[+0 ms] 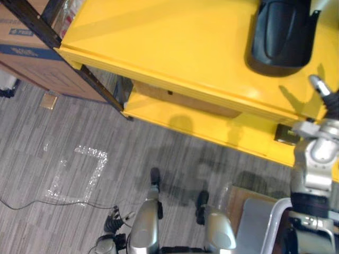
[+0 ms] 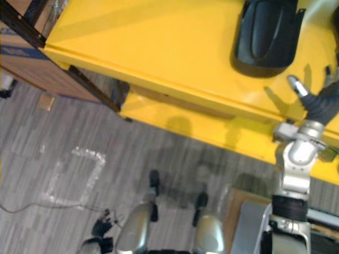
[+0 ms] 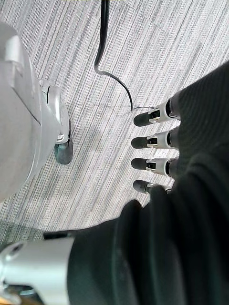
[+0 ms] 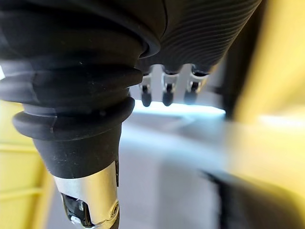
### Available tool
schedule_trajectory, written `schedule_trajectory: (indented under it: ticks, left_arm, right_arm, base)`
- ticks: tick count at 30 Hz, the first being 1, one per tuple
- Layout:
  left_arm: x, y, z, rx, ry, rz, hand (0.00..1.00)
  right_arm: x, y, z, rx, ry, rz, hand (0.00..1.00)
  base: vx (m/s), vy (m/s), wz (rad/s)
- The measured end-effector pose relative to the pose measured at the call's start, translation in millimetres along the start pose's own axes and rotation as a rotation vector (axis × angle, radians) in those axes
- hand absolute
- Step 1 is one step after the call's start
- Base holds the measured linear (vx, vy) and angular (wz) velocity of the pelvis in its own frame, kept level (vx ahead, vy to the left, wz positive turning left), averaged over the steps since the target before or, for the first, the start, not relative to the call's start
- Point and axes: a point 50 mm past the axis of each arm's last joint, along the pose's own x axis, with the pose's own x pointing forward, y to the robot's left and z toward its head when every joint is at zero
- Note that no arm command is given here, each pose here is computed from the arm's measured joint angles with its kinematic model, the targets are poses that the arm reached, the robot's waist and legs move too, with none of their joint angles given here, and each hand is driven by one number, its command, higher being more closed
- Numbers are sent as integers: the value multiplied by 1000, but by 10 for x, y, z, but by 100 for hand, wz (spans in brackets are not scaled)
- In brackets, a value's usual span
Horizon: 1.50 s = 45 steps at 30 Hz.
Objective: Walk over and take plastic housings, then place them on the shelf
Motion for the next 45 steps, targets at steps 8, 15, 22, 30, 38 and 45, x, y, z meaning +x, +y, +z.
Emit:
schedule_trajectory:
  ticks: [8,15,22,30,38,45]
  left_arm:
    - [-10,-17,-27,-15,9,3,0]
    - [-14,1,-44,-3,18,6,0]
    - [-18,65,-72,28,53,7,0]
    - [-12,91,-67,39,71,1,0]
    - [1,173,-28,64,65,-9,0]
    - [1,168,-28,63,65,-15,0]
  right_arm:
    - [20,-505,83,-113,-33,-299,0]
    - [136,-679,-156,-364,136,-300,0]
    - [532,-655,-237,-789,186,-167,0]
    - [862,-609,-315,-955,253,-42,0]
    - [685,-746,-706,-905,586,117,0]
    - [642,-707,-817,-697,721,160,0]
  base:
    - [7,-5,-3]
    - [-1,1,-1]
    - [0,0,0]
    - [10,-4,1]
    - [4,-2,0]
    - [0,0,0]
